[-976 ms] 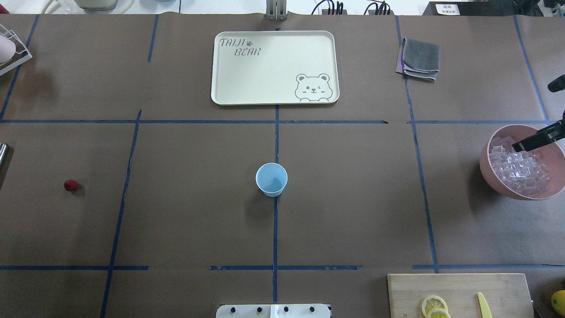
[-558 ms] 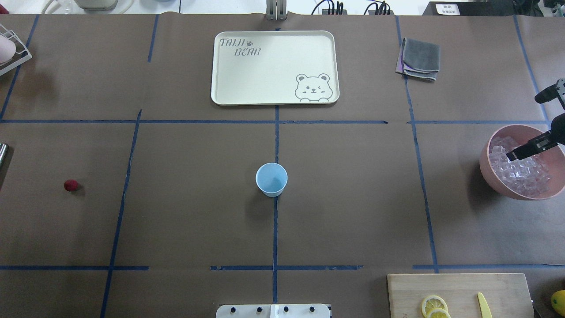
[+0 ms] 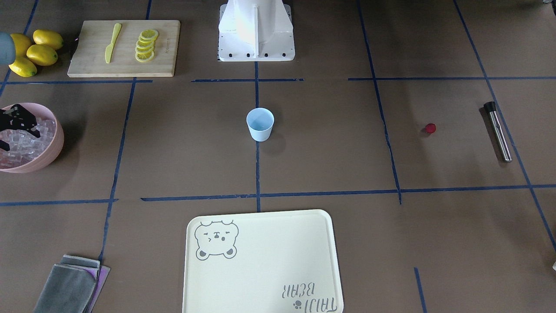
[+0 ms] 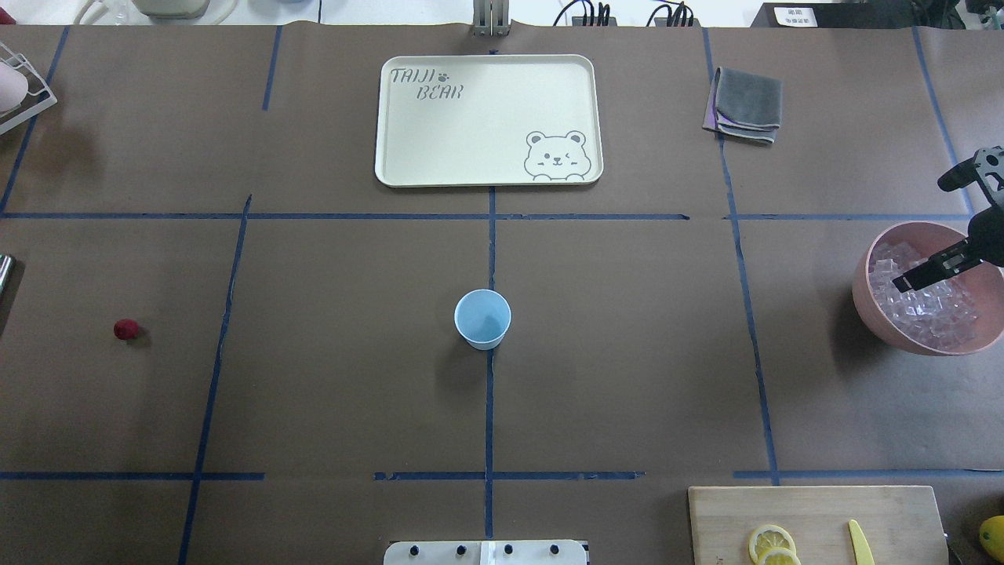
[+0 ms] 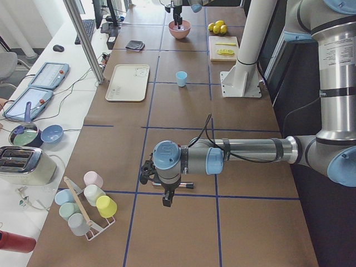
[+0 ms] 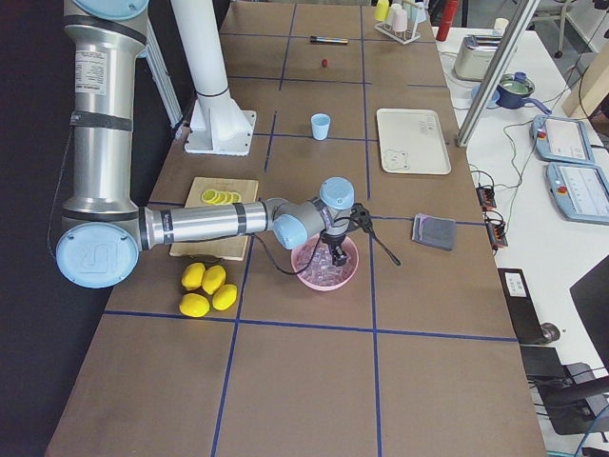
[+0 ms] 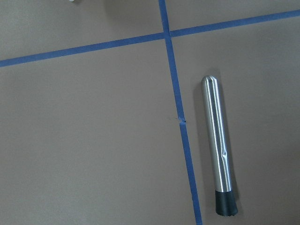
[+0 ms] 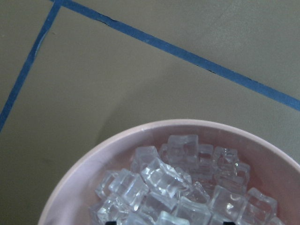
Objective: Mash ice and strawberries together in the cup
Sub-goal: 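Lower the right gripper into the pink bowl and grasp an ice cube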
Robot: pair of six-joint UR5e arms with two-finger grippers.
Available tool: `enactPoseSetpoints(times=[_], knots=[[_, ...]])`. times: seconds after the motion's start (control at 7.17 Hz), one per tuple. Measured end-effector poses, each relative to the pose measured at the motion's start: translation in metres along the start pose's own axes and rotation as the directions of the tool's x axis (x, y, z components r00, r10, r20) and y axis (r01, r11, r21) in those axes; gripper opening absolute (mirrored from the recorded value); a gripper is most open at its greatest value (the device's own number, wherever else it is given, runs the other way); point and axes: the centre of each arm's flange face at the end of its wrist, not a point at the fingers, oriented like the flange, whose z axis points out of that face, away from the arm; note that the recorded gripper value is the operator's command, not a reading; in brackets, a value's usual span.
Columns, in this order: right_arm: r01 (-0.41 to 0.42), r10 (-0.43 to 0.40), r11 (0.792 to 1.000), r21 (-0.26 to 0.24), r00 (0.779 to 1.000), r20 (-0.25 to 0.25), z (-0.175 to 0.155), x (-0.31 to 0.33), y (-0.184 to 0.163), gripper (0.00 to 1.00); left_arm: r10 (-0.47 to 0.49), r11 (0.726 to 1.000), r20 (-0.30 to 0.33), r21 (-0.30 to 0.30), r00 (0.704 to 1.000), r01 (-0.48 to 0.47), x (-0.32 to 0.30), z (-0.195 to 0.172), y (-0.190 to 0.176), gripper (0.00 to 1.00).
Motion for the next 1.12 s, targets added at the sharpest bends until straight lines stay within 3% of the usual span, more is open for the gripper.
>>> enactPoseSetpoints(times=[0.56,0.7,0.98,1.12], knots=[[-0.01,0.01,1.0,-0.015,1.0,0.004,0.0065,0.0049,0.0021,0.6,0.001,1.0,0.0,0.001,1.0,-0.001,0.0003,-0.0004,-0.0006,1.0],[-0.012,0.012,1.0,-0.014,1.0,0.005,0.0062,0.0044,0.0019,0.53,0.002,1.0,0.0,0.002,1.0,-0.002,0.0005,-0.0006,-0.0007,1.0],[-0.011,0.011,1.0,-0.01,1.0,0.008,0.0043,0.0023,0.0009,0.19,0.001,1.0,0.0,0.001,1.0,-0.001,0.0006,-0.0007,-0.0007,1.0],[-0.01,0.01,1.0,-0.009,1.0,0.009,0.0037,0.0018,0.0007,0.1,0.001,1.0,0.0,0.002,1.0,-0.001,0.001,-0.0011,-0.0009,1.0]])
